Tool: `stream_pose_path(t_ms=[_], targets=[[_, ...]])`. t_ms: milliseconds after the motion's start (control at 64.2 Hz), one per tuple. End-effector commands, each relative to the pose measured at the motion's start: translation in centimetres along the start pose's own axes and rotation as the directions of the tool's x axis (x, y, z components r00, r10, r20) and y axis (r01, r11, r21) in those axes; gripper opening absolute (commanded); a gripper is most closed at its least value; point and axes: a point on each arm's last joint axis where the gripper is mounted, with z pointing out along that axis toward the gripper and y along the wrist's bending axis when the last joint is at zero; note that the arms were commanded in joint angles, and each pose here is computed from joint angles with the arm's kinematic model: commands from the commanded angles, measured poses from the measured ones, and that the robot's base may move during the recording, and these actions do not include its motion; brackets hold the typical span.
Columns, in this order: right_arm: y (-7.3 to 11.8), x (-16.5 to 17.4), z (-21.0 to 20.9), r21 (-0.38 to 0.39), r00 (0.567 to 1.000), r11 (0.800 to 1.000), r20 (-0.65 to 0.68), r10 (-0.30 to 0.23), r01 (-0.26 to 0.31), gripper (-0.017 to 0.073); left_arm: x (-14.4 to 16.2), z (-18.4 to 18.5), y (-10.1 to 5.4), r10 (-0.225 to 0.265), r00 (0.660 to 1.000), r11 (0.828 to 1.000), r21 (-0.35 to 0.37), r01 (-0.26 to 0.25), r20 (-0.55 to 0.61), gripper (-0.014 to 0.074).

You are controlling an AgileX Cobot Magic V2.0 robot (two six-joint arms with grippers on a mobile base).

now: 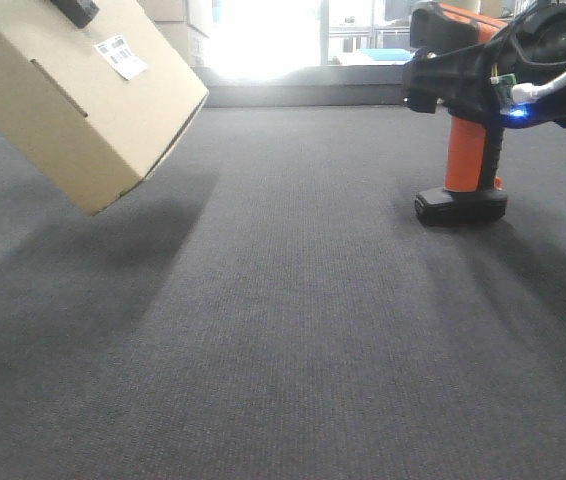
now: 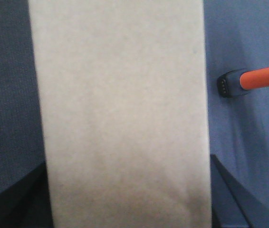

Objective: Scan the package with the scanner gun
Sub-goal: 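Lower the scanner gun back onto the belt with the right gripper, then lower the box onto the belt and open the left gripper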

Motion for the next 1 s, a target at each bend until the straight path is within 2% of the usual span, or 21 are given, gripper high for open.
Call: stream_pose_path(t_ms=[0, 281, 436, 577, 655, 701, 732, 810, 904, 982], targets=[[0.1, -0.5, -0.4, -0.013, 1.0, 1.0, -0.009, -0.008, 0.007, 0.0568, -0.1, -0.3, -0.5, -0.001, 1.0, 1.0, 0.025, 0.001, 0.016, -0.0111], [-0.4, -0.7, -2.3, -0.015, 1.0, 1.0, -0.023, 0.005, -0.005, 0.0568, -0.1, -0.3, -0.5, -0.001, 1.0, 1.0, 0.025, 0.001, 0.016, -0.0111], [-1.2, 0.0, -4.3, -0.004, 0.999, 1.0, -0.037, -0.01, 0.01, 0.0568, -0.2, -0.3, -0.6, 0.001, 1.0, 1.0, 0.025, -0.001, 0.019, -0.0111], [-1.6, -0.2, -6.6, -0.022, 0.999, 1.0, -0.034, -0.001, 0.0, 0.0542, -0.2, -0.4, -0.5, 0.006, 1.0, 1.0, 0.015, -0.006, 0.019, -0.0111], [-1.6, -0.7, -7.9, -0.047, 0.999, 0.999, -0.044, 0.008, -0.01, 0.0461, -0.1, -0.5, -0.4, 0.016, 1.0, 1.0, -0.006, -0.016, 0.016, -0.0111], [-1.5, -1.0, -8.7, -0.068, 0.998, 0.998, -0.054, 0.012, -0.016, 0.0363, -0.1, -0.6, -0.2, 0.019, 1.0, 0.999, -0.036, -0.018, 0.011, -0.0111], [-1.4, -1.5, -9.4, -0.084, 0.999, 0.996, -0.052, 0.014, -0.019, 0.0293, 0.0, -0.7, 0.0, 0.011, 1.0, 0.998, -0.059, -0.011, 0.008, -0.0111], [-1.3, -2.3, -10.8, -0.12, 0.999, 0.993, -0.049, 0.0, -0.006, 0.0073, 0.0, -1.2, 0.4, 0.027, 1.0, 0.99, -0.14, -0.026, 0.003, -0.0111], [-1.3, -3.6, -12.6, -0.152, 1.0, 0.988, 0.007, -0.022, 0.023, -0.0163, -0.1, -2.1, 0.8, 0.057, 0.998, 0.966, -0.252, -0.054, 0.003, -0.0111], [-1.4, -4.7, -14.2, -0.168, 0.997, 0.985, 0.068, -0.031, 0.042, -0.015, -0.4, -2.9, 0.8, 0.084, 0.996, 0.947, -0.313, -0.076, 0.014, -0.0111]])
